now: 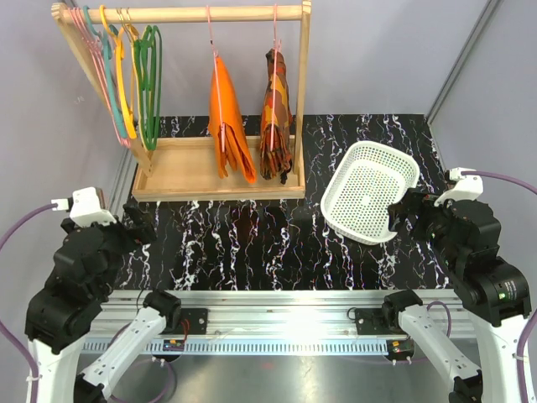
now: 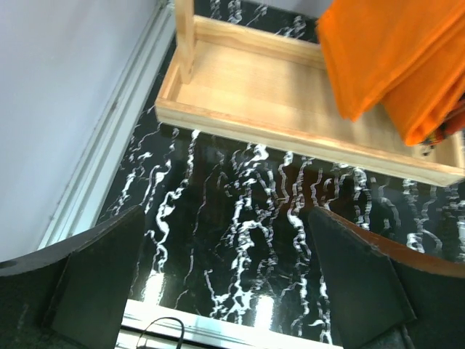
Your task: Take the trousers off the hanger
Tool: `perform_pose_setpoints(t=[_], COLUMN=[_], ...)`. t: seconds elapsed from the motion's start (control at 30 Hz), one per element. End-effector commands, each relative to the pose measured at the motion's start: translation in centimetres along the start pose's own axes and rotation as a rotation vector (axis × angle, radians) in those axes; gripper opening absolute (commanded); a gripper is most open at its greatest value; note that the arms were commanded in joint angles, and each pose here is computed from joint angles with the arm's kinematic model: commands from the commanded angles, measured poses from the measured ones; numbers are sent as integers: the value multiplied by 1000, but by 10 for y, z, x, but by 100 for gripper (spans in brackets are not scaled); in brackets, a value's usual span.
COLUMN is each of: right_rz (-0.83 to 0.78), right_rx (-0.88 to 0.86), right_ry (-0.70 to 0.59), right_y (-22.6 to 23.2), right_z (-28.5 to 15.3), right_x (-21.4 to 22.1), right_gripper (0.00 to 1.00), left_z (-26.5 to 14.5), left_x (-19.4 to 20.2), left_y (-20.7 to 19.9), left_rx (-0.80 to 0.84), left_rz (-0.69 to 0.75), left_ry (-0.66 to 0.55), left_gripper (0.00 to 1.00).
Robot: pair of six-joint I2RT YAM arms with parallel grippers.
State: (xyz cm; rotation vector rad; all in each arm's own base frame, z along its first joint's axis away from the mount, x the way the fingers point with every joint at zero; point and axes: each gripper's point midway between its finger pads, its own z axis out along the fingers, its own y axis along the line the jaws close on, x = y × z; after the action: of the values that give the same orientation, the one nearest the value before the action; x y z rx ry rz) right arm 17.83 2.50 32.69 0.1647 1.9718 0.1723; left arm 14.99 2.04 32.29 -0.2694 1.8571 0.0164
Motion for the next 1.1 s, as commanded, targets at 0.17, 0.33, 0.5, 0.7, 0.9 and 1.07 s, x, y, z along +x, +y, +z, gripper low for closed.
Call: perform_pose_setpoints(t=[0.17, 0.33, 0.5, 0.7, 0.9, 1.07], right_rz=[22, 61, 73, 80, 94, 102], right_rx=[-82, -159, -191, -212, -273, -350], right_ry=[-17, -33, -29, -55, -44, -5], right_y=[18, 32, 40, 44, 54, 67], right_z=[5, 7, 7, 3, -1, -3], right_x=[-7, -7, -11, -19, -17, -6], right_gripper=[99, 99, 99, 99, 99, 99], left_z=[-42, -63, -52, 7, 62, 112], left_x=[-90, -137, -166, -199, -204, -196], left_y=[-64, -124, -170, -178, -196, -213], left_rx=[349, 643, 783, 593, 470, 301], left_rz=[-112, -229, -258, -218, -89, 29], left_ry=[-120, -183, -176, -202, -145, -116], left_gripper=[99, 99, 99, 99, 99, 99])
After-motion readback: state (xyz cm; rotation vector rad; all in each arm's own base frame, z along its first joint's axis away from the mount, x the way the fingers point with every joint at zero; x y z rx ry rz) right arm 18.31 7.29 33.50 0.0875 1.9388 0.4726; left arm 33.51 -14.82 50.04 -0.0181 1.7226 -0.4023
